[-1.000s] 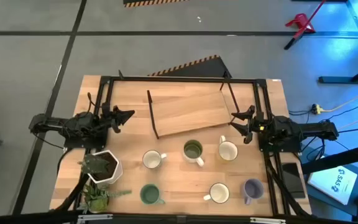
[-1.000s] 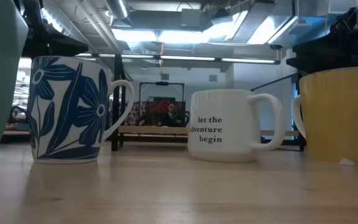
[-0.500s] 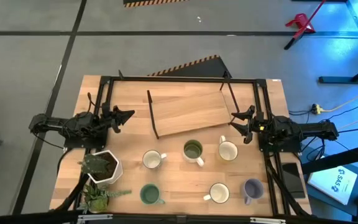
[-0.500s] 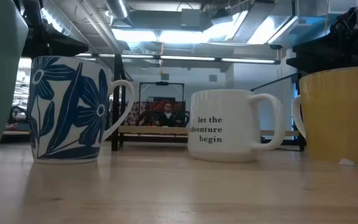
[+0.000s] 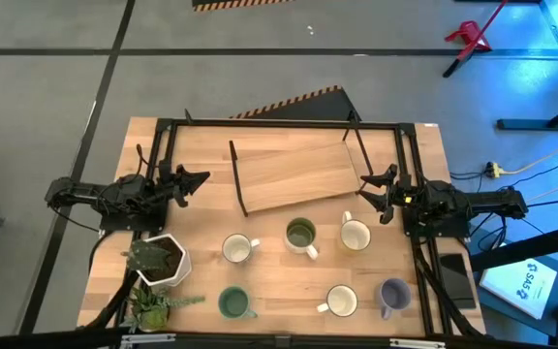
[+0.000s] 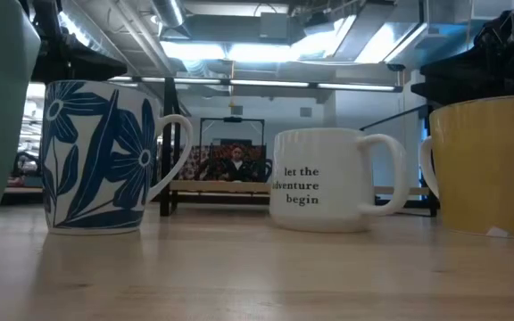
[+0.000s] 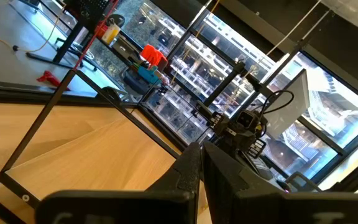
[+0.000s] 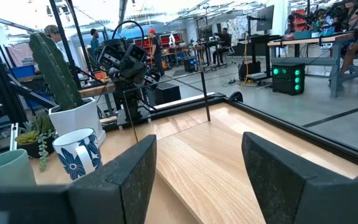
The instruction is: Place coffee mugs
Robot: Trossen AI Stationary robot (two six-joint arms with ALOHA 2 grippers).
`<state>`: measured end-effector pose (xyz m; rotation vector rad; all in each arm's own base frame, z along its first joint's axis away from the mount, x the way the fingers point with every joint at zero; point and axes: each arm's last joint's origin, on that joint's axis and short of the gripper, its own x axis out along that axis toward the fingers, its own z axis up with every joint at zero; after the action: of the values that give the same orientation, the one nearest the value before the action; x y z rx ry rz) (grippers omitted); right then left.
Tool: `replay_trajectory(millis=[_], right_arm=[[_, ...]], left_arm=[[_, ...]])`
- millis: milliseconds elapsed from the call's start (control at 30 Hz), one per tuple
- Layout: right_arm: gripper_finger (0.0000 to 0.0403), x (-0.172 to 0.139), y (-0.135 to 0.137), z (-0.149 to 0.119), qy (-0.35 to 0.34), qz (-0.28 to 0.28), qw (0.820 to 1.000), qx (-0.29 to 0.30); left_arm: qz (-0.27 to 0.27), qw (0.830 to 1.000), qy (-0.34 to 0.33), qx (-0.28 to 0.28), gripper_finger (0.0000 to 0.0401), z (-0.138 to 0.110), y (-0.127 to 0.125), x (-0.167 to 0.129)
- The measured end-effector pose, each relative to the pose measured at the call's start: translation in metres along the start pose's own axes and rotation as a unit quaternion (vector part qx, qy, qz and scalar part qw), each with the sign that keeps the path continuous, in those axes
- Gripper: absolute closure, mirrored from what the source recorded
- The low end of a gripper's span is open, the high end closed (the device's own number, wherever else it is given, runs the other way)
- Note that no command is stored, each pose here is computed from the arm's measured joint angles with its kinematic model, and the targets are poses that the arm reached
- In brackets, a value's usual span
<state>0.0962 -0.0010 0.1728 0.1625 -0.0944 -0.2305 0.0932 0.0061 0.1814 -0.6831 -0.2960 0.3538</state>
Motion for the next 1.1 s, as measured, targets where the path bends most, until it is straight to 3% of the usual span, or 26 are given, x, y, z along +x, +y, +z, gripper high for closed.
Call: replay_trajectory(millis=[600,833,1100], right_arm=[[0.0180,0.0001,-0.0004,-0.0008,0.004,-0.005,1.000,-0.013],[0.0180,0.0000,-0.0017,-0.0002,0.000,-0.029,1.000,-0.013],[0.0180,0.0000,-0.0017,0.0003,-0.002,-0.030,0.999,-0.012]], left_arm=[[0.001,1.000,-0.003,-0.001,0.0390,0.0003,-0.0001,0.0000],[0.053,0.998,-0.044,-0.002,0.0390,0.0029,0.0028,-0.0003],[0.046,0.997,-0.053,-0.038,0.0390,0.0047,0.0015,-0.0003]])
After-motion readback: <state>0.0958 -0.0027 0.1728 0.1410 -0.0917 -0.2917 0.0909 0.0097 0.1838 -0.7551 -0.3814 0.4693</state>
